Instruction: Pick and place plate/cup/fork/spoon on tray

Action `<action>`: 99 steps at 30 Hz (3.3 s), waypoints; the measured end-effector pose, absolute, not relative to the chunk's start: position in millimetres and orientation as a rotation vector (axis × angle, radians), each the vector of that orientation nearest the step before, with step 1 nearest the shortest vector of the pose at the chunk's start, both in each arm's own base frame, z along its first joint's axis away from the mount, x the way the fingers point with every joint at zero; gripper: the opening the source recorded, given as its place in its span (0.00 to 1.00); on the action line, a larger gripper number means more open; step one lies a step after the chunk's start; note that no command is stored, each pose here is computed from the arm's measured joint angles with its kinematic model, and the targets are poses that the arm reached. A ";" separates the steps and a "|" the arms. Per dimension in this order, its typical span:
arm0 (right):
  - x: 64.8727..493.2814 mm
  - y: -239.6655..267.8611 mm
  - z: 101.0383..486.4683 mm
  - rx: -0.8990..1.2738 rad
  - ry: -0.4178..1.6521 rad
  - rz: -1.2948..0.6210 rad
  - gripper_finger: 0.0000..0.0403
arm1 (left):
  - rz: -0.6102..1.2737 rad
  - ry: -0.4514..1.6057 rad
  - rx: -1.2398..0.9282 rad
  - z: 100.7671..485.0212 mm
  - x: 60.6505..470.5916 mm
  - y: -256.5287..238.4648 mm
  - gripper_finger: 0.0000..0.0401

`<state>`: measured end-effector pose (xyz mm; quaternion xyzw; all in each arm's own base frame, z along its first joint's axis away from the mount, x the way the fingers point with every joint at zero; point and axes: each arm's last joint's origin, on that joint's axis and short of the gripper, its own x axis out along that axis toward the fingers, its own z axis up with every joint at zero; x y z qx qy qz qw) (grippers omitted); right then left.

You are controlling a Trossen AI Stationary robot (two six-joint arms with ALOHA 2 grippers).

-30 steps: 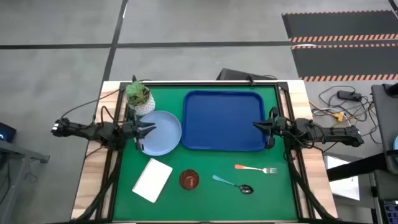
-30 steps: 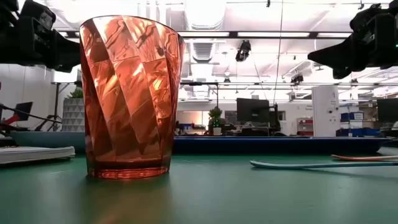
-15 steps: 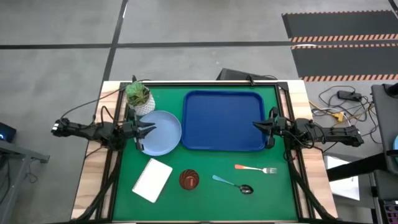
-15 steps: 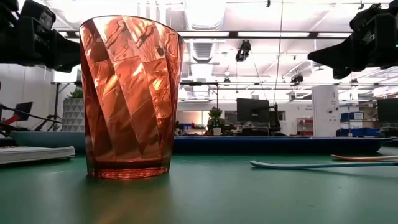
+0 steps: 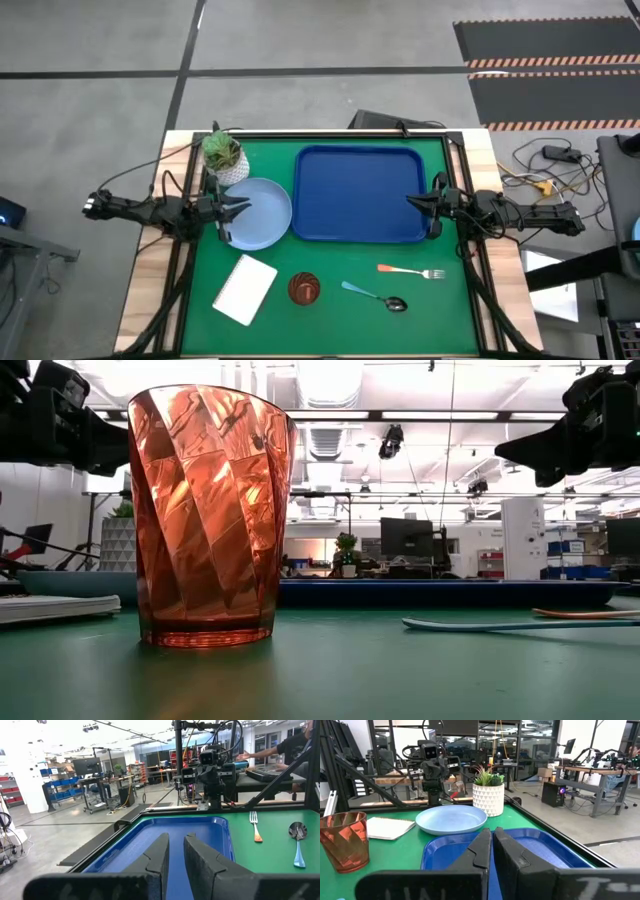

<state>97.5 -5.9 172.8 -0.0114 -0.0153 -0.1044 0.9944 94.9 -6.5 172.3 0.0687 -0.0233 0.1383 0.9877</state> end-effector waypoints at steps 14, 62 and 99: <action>97.5 -5.9 172.8 -0.023 -0.031 -0.209 0.02 | 0.278 -0.047 0.138 172.3 94.9 -6.5 0.10; 97.5 -5.9 172.8 -0.023 -0.031 -0.209 0.02 | 0.278 -0.047 0.138 172.3 94.9 -6.5 0.10; 97.5 -5.9 172.8 0.455 -0.080 -0.198 0.02 | 0.280 -0.166 0.095 184.1 93.8 -6.5 0.10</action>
